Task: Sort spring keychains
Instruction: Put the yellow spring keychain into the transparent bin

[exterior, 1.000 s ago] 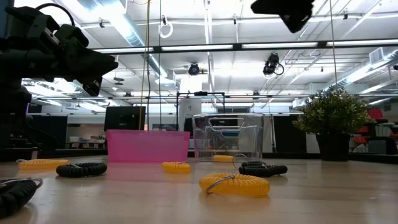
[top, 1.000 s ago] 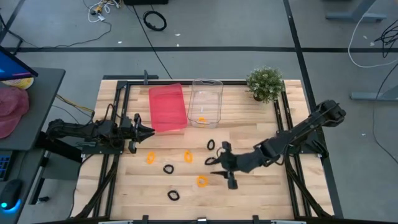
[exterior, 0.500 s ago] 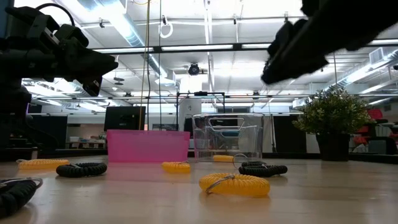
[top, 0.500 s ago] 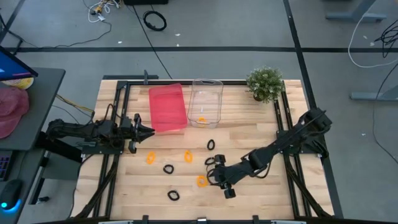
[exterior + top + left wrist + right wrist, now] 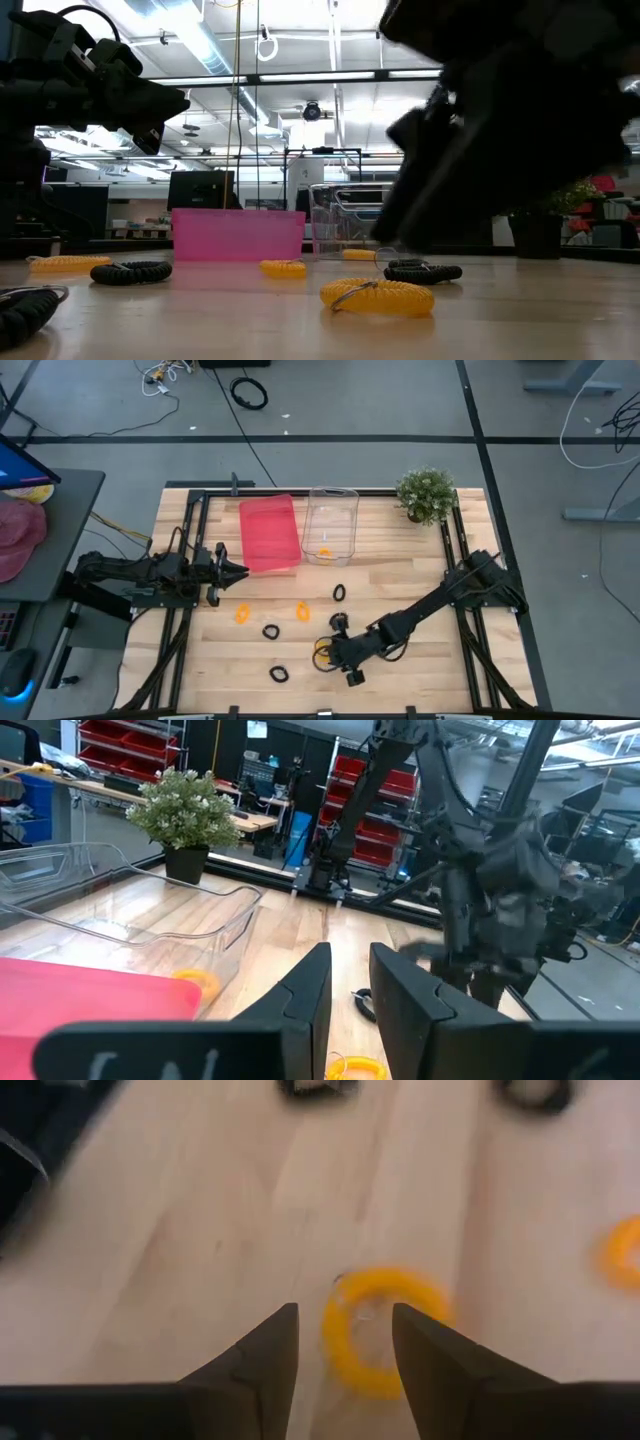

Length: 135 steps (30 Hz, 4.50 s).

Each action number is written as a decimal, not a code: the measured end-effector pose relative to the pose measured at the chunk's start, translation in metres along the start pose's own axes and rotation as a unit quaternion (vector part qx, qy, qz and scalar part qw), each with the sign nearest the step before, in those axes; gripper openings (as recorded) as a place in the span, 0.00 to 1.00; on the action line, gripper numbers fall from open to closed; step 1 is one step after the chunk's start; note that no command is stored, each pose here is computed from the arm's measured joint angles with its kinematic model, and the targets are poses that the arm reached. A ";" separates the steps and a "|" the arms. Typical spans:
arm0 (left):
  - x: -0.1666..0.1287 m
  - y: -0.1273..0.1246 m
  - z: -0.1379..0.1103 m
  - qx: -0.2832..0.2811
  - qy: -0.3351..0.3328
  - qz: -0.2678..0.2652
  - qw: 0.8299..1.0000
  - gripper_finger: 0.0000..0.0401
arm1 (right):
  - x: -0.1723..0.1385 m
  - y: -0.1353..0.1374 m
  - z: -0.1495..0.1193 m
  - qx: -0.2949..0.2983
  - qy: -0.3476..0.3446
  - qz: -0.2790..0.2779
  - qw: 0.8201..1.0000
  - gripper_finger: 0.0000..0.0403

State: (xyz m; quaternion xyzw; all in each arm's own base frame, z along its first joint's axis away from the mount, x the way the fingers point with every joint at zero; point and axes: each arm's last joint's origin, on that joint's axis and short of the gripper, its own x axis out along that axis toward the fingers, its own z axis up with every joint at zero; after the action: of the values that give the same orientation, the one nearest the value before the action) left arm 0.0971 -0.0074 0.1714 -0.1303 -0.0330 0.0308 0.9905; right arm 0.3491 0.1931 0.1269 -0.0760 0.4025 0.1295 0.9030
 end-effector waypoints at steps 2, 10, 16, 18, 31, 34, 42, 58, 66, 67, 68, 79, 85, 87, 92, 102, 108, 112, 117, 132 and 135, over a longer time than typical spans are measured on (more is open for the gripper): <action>0.000 0.000 0.000 0.000 0.000 0.000 1.000 0.19 | 0.011 0.000 -0.006 0.000 0.041 -0.010 0.999 0.41; 0.000 0.000 0.000 0.000 0.000 0.000 1.000 0.19 | 0.032 -0.007 -0.012 0.028 0.097 0.015 0.995 0.38; 0.000 0.000 0.000 0.000 0.000 0.000 1.000 0.19 | 0.026 -0.009 -0.011 0.017 0.107 0.013 0.994 0.17; 0.000 0.000 0.000 0.000 0.000 0.000 1.000 0.19 | 0.024 -0.011 -0.010 0.012 0.119 0.012 0.993 0.06; 0.000 0.000 0.000 0.000 0.000 0.000 1.000 0.19 | -0.019 0.001 0.026 -0.031 0.080 -0.064 0.994 0.02; 0.000 0.000 0.000 0.000 0.000 0.000 1.000 0.19 | -0.049 0.007 0.037 -0.054 0.048 -0.138 0.988 0.01; 0.000 0.000 0.000 0.000 0.000 0.000 1.000 0.19 | -0.106 0.023 0.047 -0.110 -0.020 -0.358 0.927 0.01; 0.000 0.000 0.000 0.000 0.002 0.000 1.000 0.19 | -0.111 0.005 0.040 -0.141 -0.018 -0.539 0.830 0.01; 0.000 0.000 0.000 0.000 0.002 0.000 1.000 0.19 | -0.106 -0.023 0.043 -0.131 0.014 -0.557 0.820 0.01; 0.000 0.000 0.000 0.000 0.002 0.000 1.000 0.19 | -0.105 -0.027 0.044 -0.131 0.020 -0.561 0.817 0.01; 0.000 0.000 0.000 0.000 0.002 0.000 1.000 0.19 | -0.104 -0.031 0.044 -0.131 0.026 -0.564 0.815 0.01; 0.000 0.000 0.000 0.001 0.003 0.000 1.000 0.19 | -0.089 -0.095 0.034 -0.110 0.097 -0.575 0.805 0.00; 0.000 0.000 0.000 0.000 0.003 0.001 1.000 0.19 | -0.072 -0.130 0.031 -0.115 0.053 -0.535 0.835 0.00; 0.000 0.000 0.000 0.001 0.003 0.000 1.000 0.19 | -0.070 -0.138 0.030 -0.129 0.035 -0.538 0.832 0.00; 0.000 0.000 0.000 0.001 0.003 0.001 1.000 0.19 | -0.079 -0.158 0.025 -0.137 0.008 -0.557 0.819 0.00; 0.000 0.000 0.000 0.000 0.001 0.000 1.000 0.19 | -0.134 -0.197 0.021 -0.035 -0.143 -0.493 0.858 0.00; 0.000 0.000 0.000 0.000 0.001 0.000 1.000 0.19 | -0.166 -0.215 0.010 0.011 -0.233 -0.417 0.878 0.00; 0.000 0.000 0.000 0.000 0.001 0.000 1.000 0.19 | -0.176 -0.228 0.005 0.050 -0.262 -0.393 0.880 0.00; 0.000 0.000 0.000 0.000 0.001 0.000 1.000 0.19 | -0.178 -0.236 0.002 0.062 -0.263 -0.392 0.880 0.01; 0.000 0.000 0.000 0.000 0.000 0.000 1.000 0.19 | -0.182 -0.249 -0.005 0.118 -0.275 -0.396 0.868 0.19; 0.000 0.000 0.000 0.000 0.000 0.000 1.000 0.19 | -0.183 -0.249 -0.005 0.119 -0.273 -0.398 0.868 0.25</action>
State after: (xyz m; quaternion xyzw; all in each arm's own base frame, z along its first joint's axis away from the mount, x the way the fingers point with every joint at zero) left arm 0.0971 -0.0074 0.1713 -0.1303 -0.0326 0.0307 0.9905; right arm 0.3017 -0.0778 0.2680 -0.0832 0.0874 -0.2740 0.9541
